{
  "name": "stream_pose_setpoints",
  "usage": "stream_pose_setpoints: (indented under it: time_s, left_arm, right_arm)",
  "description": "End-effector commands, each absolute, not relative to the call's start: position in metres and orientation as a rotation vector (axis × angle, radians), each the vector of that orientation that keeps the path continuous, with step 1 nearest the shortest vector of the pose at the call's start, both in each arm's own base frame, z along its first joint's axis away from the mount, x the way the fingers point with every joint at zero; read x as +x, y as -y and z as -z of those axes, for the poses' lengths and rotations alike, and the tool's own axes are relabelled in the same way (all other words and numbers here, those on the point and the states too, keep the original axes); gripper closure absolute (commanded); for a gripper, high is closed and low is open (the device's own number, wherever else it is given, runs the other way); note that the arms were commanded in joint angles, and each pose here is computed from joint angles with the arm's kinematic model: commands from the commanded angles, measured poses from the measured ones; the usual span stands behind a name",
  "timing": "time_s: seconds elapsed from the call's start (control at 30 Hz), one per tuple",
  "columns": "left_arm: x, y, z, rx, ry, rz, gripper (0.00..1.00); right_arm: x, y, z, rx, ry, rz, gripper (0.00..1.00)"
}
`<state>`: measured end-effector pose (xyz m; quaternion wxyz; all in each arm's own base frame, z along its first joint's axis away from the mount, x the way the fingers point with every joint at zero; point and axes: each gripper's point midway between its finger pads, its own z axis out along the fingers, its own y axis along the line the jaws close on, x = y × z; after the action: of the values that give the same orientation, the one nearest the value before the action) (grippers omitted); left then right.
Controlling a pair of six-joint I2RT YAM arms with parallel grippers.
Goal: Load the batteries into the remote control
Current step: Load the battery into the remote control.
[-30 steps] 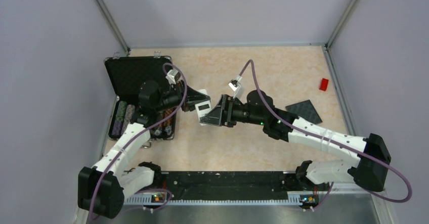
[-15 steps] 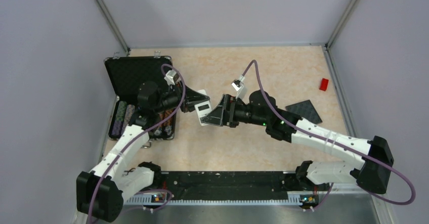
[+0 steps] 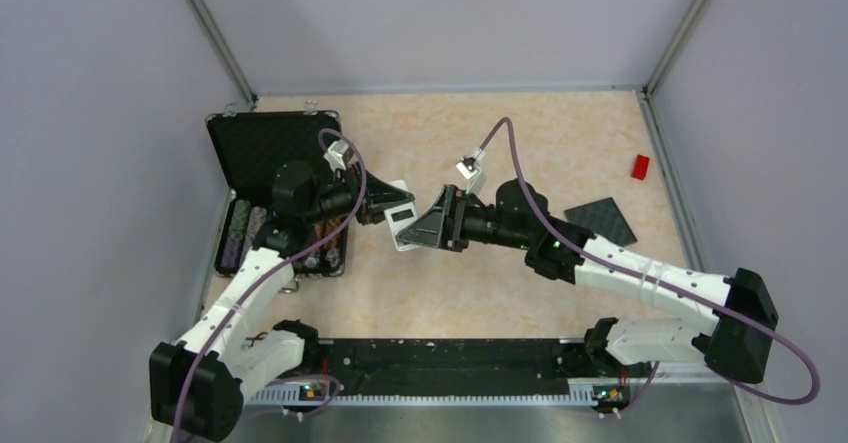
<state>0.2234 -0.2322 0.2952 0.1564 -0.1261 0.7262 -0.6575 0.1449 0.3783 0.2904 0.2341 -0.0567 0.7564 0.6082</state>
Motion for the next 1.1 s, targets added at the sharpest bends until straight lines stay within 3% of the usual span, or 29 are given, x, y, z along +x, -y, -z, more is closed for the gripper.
stream_pose_setpoints:
  time_s: [0.0,0.1,0.5,0.57,0.67,0.73,0.83,1.07]
  left_arm:
    - [0.22,0.231,-0.324,-0.255,-1.987,1.882,1.0]
    - [0.22,0.232,-0.324,-0.256,-1.988,1.883,1.0]
    - [0.219,0.231,-0.327,-0.256,-1.983,1.886,1.0]
    - [0.219,0.231,-0.327,-0.252,-1.982,1.884,1.0]
    - [0.22,0.231,-0.325,-0.252,-1.985,1.878,1.0]
    - [0.221,0.231,-0.324,-0.243,-1.978,1.868,1.0]
    - [0.222,0.231,-0.327,-0.226,-1.953,1.858,1.0]
    - [0.228,0.227,-0.332,-0.174,-1.879,1.785,1.0]
  right_arm:
    - [0.143,-0.382,-0.288,-0.172,-2.067,-1.677,0.37]
    - [0.143,-0.383,-0.283,-0.177,-2.085,-1.666,0.48]
    - [0.147,-0.382,-0.265,-0.179,-2.165,-1.577,0.77]
    - [0.146,-0.382,-0.266,-0.183,-2.163,-1.583,0.7]
    - [0.145,-0.379,-0.276,-0.171,-2.135,-1.599,0.36]
    - [0.145,-0.376,-0.285,-0.163,-2.103,-1.608,0.24]
    - [0.146,-0.371,-0.299,-0.153,-2.065,-1.619,0.18]
    - [0.144,-0.357,-0.318,-0.126,-2.011,-1.643,0.16]
